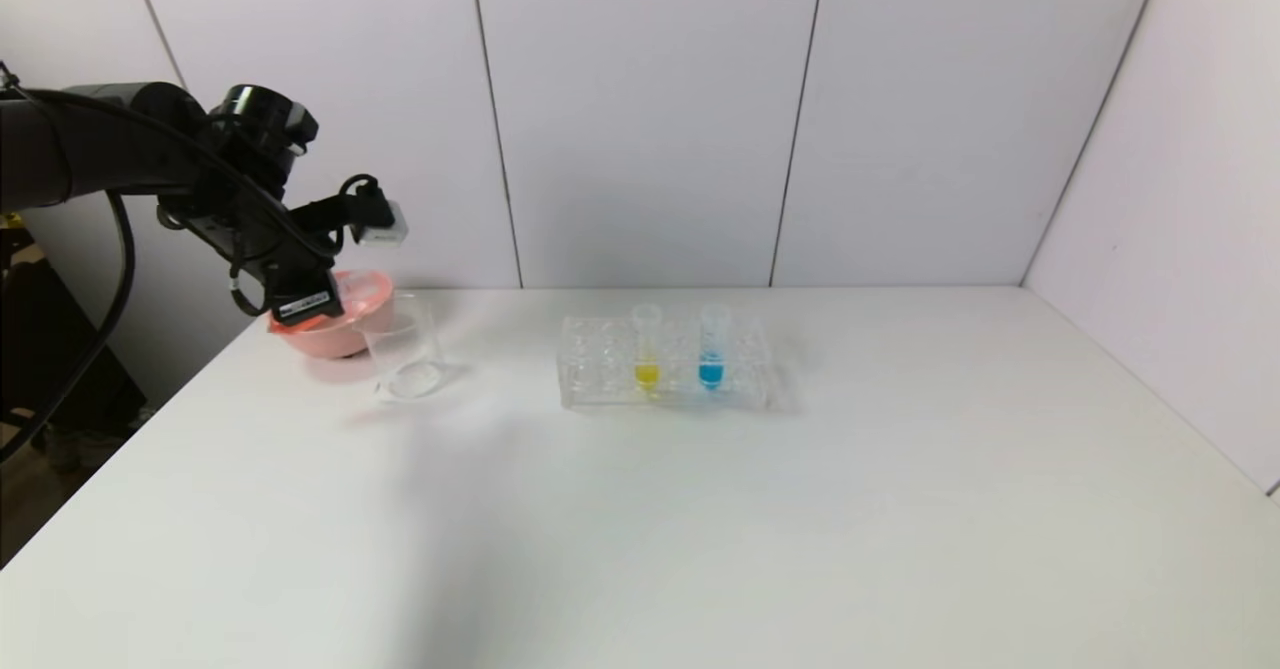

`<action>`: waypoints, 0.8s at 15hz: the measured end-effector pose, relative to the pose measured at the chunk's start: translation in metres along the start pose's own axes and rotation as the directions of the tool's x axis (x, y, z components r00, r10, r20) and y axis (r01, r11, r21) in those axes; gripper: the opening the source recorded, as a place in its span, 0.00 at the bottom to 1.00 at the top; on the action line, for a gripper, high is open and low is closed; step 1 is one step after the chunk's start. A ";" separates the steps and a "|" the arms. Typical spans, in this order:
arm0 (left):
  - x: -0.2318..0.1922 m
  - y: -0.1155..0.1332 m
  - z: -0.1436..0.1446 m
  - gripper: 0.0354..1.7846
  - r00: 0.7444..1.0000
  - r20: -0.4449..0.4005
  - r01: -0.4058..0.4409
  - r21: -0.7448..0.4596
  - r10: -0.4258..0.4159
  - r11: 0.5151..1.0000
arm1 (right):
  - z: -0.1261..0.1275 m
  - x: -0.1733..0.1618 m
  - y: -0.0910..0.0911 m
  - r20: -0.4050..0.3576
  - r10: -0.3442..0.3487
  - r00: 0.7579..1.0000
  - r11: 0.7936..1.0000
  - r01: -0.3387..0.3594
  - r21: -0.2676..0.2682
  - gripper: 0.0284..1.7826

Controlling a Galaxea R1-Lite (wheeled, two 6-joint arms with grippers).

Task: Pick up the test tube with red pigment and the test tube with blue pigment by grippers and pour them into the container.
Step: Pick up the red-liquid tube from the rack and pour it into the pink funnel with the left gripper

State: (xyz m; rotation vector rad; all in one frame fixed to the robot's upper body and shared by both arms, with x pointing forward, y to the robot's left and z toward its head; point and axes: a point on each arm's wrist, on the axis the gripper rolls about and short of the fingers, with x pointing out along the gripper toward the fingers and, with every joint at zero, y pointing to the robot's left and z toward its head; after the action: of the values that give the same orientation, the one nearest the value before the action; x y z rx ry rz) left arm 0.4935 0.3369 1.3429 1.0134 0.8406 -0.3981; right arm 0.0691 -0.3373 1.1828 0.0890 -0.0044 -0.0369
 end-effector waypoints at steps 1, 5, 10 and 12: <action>0.000 -0.001 0.001 0.23 1.000 -0.015 -0.003 0.006 0.003 1.000 | 0.000 0.000 0.000 0.000 0.000 1.000 1.000 0.000 0.000 1.00; -0.001 -0.006 0.008 0.23 0.998 -0.062 -0.020 0.045 0.023 0.999 | 0.000 0.000 0.000 0.000 0.000 1.000 1.000 0.000 0.000 1.00; -0.002 -0.011 0.014 0.23 0.990 -0.124 -0.050 0.074 0.059 0.996 | 0.000 0.000 0.000 0.000 0.000 1.000 1.000 0.000 0.000 1.00; -0.002 -0.011 0.015 0.23 0.987 -0.141 -0.059 0.086 0.071 0.995 | 0.000 0.000 0.000 0.000 0.000 1.000 1.000 0.000 0.000 1.00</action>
State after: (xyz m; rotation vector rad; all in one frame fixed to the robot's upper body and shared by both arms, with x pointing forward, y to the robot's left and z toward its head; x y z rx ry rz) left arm 0.4916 0.3182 1.3418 1.1527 0.9241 -0.3077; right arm 0.0691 -0.3373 1.1828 0.0890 -0.0044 -0.0369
